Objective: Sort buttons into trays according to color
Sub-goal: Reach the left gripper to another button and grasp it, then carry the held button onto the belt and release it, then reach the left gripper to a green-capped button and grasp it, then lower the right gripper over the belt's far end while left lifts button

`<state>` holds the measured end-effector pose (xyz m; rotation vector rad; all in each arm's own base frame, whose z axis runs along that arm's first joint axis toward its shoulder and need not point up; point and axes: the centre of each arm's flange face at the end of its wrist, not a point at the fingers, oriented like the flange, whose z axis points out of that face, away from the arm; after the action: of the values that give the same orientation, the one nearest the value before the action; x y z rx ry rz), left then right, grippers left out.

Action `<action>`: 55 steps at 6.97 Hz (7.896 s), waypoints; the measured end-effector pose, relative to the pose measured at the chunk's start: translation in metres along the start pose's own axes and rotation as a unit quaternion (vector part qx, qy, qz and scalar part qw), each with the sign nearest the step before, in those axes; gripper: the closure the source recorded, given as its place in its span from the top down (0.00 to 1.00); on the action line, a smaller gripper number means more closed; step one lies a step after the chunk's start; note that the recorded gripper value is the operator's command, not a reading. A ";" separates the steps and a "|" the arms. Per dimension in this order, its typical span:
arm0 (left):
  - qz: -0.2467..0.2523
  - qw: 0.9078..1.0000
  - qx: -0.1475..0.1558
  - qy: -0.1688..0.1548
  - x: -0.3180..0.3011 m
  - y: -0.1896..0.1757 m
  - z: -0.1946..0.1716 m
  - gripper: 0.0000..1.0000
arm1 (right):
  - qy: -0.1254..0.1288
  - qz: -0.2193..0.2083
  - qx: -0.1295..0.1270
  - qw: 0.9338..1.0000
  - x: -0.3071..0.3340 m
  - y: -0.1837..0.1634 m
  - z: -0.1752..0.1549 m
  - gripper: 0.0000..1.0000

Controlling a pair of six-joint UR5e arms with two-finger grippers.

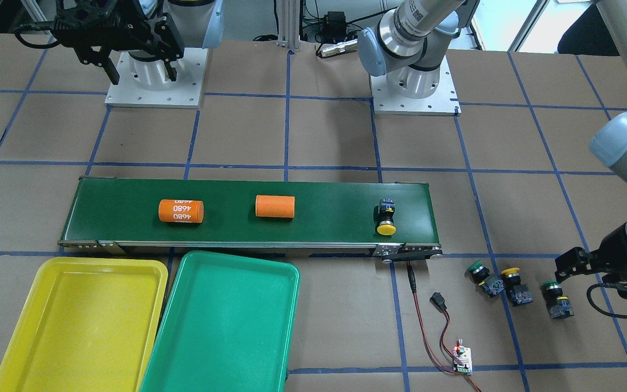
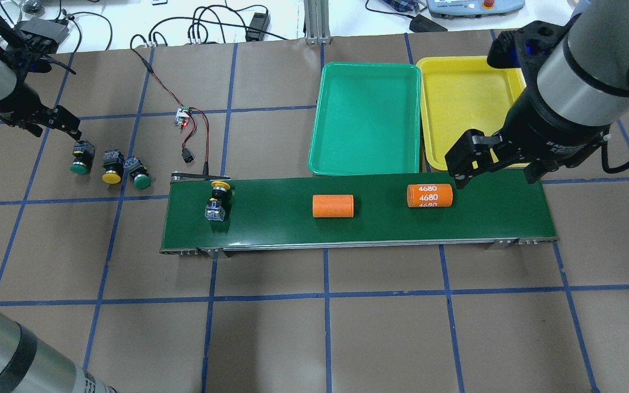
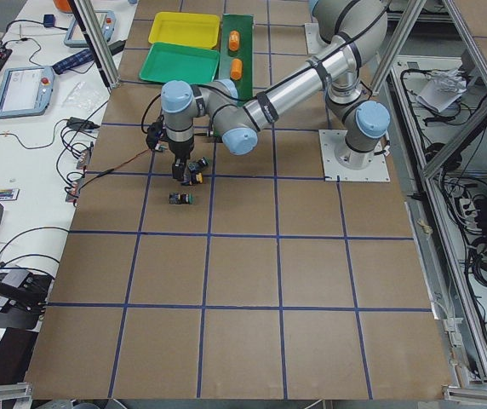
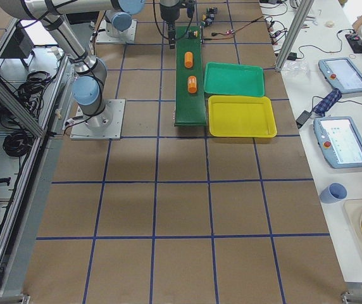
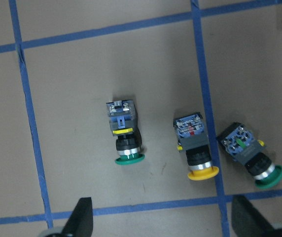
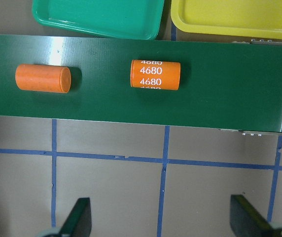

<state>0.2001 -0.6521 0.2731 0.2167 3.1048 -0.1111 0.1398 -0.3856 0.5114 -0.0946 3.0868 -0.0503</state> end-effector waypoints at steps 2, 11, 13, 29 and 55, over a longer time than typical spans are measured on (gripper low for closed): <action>0.006 1.000 -0.001 0.004 -0.021 -0.011 0.030 1.00 | 0.000 0.000 0.000 1.000 0.000 0.000 0.000 1.00; 0.005 0.999 -0.038 0.033 -0.029 -0.010 0.096 0.00 | 0.000 0.000 0.000 1.000 0.000 0.001 0.000 1.00; 0.008 0.999 -0.029 0.044 -0.019 -0.012 0.083 0.00 | 0.000 0.000 0.001 1.000 0.000 0.001 0.000 1.00; 0.036 0.992 -0.041 0.112 0.266 0.108 0.002 1.00 | 0.001 0.000 0.000 1.000 0.000 0.001 0.000 1.00; -0.032 0.999 -0.015 0.018 0.053 0.011 0.077 0.70 | 0.004 0.000 -0.131 0.991 0.023 -0.109 0.174 1.00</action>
<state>0.1506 -0.6395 0.1942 0.1196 3.1480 -0.0620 0.1324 -0.5007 0.3401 -0.1033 3.0830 0.3554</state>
